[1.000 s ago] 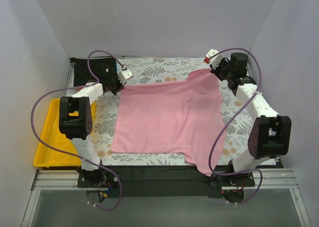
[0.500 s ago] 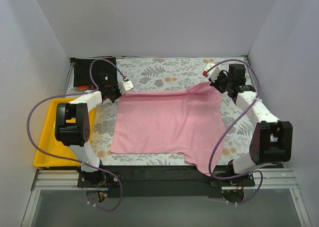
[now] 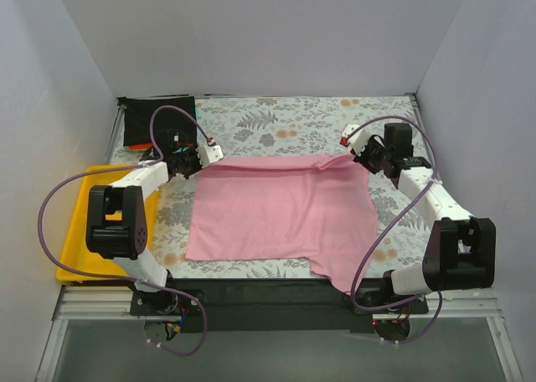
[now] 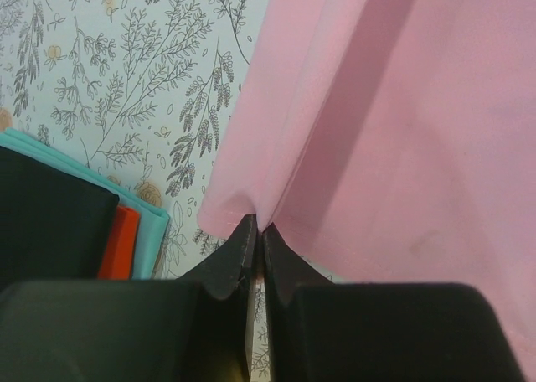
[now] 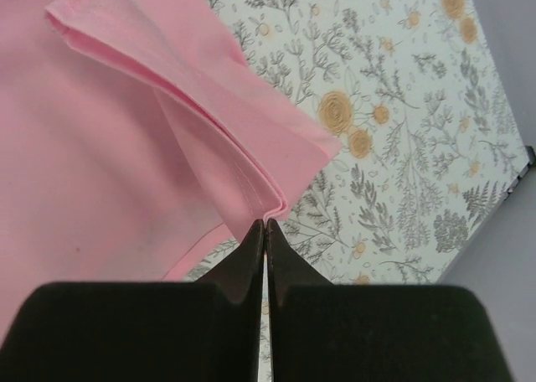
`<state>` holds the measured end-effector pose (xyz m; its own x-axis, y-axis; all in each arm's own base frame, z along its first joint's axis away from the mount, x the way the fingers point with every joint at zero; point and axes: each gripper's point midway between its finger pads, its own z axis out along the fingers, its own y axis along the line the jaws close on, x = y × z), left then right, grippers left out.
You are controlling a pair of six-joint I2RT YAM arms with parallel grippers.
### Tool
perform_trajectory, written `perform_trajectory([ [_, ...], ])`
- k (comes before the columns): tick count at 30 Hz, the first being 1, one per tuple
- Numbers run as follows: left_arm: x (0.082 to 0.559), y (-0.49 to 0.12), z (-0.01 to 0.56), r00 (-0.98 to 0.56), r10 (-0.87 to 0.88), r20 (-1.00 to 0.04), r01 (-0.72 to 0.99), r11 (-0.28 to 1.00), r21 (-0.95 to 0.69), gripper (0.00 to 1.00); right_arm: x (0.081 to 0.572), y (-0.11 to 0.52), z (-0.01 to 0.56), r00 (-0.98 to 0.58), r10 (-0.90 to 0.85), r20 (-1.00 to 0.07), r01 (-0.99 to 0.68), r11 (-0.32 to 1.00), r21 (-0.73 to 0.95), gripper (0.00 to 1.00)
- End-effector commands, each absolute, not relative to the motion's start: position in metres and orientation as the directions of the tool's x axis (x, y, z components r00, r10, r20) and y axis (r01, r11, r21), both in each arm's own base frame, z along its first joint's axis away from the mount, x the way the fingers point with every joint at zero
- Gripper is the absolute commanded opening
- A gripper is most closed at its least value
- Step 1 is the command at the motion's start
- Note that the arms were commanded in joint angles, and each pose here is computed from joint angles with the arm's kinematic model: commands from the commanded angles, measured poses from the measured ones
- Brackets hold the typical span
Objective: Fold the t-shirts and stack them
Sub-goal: Fold the tshirt
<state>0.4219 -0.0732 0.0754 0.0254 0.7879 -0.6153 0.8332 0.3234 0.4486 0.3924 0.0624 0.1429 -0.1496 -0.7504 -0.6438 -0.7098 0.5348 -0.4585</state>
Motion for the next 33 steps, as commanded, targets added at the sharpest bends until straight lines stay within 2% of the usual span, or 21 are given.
perform_trajectory([
  [1,0.416,-0.073,0.083,0.061,0.803,-0.593,0.825,0.293,0.483,0.0,0.379,0.064,0.14,-0.136,-0.753,-0.644,-0.726,0.518,-0.453,0.01],
  [9,0.404,-0.078,0.073,0.073,0.83,-0.553,0.836,0.251,0.487,0.0,0.37,0.062,0.111,-0.183,-0.771,-0.61,-0.758,0.505,-0.411,0.01],
  [15,0.401,-0.074,0.074,0.049,0.846,-0.532,0.828,0.263,0.494,0.0,0.368,0.06,0.108,-0.188,-0.778,-0.599,-0.761,0.501,-0.412,0.01],
  [20,0.391,-0.068,0.063,0.059,0.87,-0.489,0.841,0.22,0.493,0.0,0.364,0.06,0.103,-0.191,-0.786,-0.589,-0.772,0.491,-0.404,0.01],
  [33,0.382,-0.072,0.068,0.087,0.864,-0.497,0.849,0.196,0.49,0.0,0.349,0.062,0.097,-0.173,-0.802,-0.571,-0.808,0.447,-0.383,0.01],
])
